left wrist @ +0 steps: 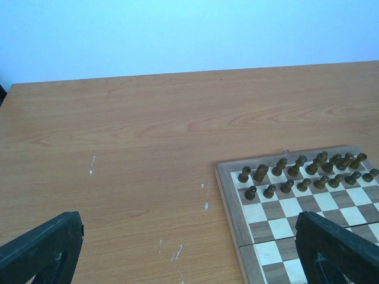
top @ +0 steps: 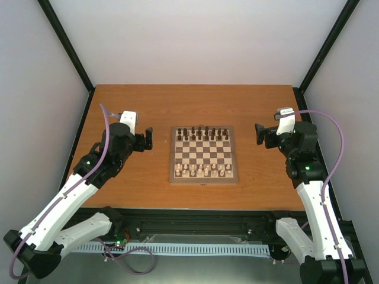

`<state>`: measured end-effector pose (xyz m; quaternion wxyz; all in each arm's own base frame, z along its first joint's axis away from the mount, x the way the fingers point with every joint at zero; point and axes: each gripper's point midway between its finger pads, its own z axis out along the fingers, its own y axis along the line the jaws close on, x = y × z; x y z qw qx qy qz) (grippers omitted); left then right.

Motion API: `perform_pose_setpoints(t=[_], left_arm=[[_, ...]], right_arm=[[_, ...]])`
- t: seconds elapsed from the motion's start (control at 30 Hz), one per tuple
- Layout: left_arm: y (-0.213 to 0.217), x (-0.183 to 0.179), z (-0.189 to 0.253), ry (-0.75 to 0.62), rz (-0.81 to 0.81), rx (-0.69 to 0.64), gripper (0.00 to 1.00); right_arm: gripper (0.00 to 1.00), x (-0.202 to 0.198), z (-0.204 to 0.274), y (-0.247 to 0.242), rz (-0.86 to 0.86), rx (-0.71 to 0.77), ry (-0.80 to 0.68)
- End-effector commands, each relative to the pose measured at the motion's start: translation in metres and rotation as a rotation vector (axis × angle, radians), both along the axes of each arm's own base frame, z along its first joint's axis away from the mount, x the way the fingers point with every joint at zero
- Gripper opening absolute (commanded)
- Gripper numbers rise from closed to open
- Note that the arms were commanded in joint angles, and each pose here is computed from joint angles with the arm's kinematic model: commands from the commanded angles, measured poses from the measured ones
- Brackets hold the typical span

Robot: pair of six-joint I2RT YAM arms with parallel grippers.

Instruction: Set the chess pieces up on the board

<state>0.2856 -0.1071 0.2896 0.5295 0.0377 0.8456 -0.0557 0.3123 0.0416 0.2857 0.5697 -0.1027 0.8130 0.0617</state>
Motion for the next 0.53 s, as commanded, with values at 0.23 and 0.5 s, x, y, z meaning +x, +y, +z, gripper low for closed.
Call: perform_pose_setpoints(t=[0.23,0.5], left_arm=[[-0.0034,0.0065,0.0049,-0.025,-0.015,0.009,1.0],[-0.0047,0.0055,0.0051,-0.023,-0.026,0.009,1.0]], right_arm=[[1.0,0.0024,0.0102,-0.0061,-0.042,0.028,-0.049],[1.0,0.0043,0.0112,-0.0044,-0.03,0.023,-0.043]])
